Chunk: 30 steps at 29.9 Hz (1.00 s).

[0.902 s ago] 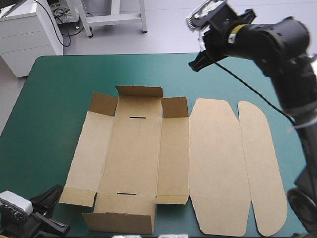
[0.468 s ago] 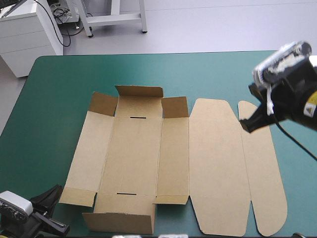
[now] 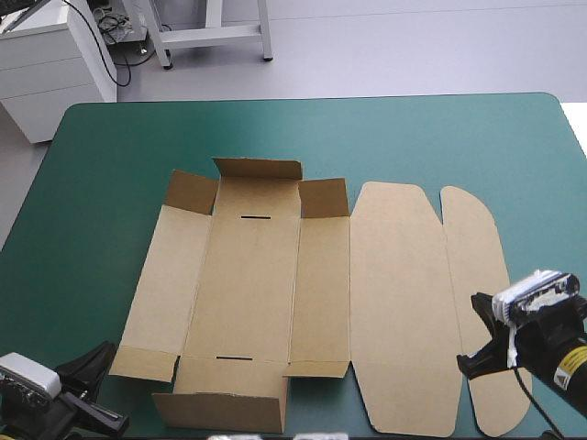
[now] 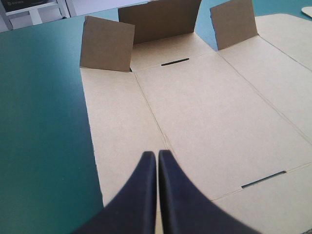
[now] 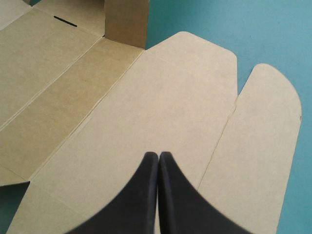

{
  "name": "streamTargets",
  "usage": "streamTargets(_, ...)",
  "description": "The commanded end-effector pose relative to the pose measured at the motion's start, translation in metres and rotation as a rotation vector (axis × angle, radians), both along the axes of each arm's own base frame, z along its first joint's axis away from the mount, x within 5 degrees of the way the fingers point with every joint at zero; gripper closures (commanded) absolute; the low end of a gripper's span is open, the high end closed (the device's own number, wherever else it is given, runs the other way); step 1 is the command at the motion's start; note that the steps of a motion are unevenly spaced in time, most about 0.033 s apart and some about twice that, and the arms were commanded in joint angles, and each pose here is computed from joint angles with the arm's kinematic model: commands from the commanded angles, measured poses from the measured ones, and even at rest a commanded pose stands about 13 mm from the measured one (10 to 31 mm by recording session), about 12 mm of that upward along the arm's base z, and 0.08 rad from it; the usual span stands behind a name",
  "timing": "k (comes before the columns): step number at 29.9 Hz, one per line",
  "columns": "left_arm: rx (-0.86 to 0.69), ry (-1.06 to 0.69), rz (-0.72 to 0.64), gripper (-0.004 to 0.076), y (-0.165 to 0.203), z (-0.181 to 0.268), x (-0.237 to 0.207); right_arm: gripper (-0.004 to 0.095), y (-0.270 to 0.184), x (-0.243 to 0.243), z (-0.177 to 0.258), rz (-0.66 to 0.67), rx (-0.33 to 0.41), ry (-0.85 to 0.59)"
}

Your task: Fold the box

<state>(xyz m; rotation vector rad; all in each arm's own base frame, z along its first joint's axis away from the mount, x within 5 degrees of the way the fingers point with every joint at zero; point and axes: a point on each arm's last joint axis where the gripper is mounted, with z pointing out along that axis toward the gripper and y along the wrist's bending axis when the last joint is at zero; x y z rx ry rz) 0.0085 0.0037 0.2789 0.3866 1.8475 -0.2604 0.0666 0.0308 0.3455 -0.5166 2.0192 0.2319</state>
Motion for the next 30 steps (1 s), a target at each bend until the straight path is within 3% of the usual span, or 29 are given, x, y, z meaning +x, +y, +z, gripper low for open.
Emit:
streamTargets(1,-0.039,-0.092,-0.007,0.0731,0.001,0.012,-0.002,0.0924,-0.004,-0.006,-0.009,-0.001,0.066,-0.123)
streamTargets(13,-0.041,-0.091,-0.008,0.0730,0.001,0.012,-0.002,0.0924,-0.015,-0.034,-0.056,0.005,0.198,-0.144)
streamTargets(17,-0.041,-0.091,-0.008,0.0688,0.001,0.012,-0.002,0.0924,-0.018,-0.039,-0.055,0.006,0.219,-0.176)
streamTargets(20,-0.040,-0.091,-0.010,0.0567,0.000,0.012,-0.002,0.0924,-0.018,-0.039,-0.055,0.006,0.220,-0.178)
streamTargets(23,-0.040,-0.091,-0.010,0.0381,0.000,0.012,-0.002,0.0924,-0.018,-0.039,-0.055,0.006,0.220,-0.178)
streamTargets(24,-0.042,-0.090,-0.011,0.0262,0.000,0.012,-0.002,0.0924,-0.018,-0.039,-0.055,0.007,0.221,-0.178)
streamTargets(26,-0.049,-0.086,-0.016,0.0152,0.000,0.012,-0.002,0.0924,-0.018,-0.039,-0.055,0.007,0.221,-0.178)
streamTargets(28,-0.078,-0.075,-0.022,0.0098,-0.001,0.012,-0.003,0.0924,-0.018,-0.039,-0.055,0.008,0.224,-0.176)
streamTargets(30,-0.104,-0.064,-0.038,0.0105,-0.003,0.013,-0.003,0.0924,-0.018,-0.040,-0.055,0.010,0.229,-0.172)
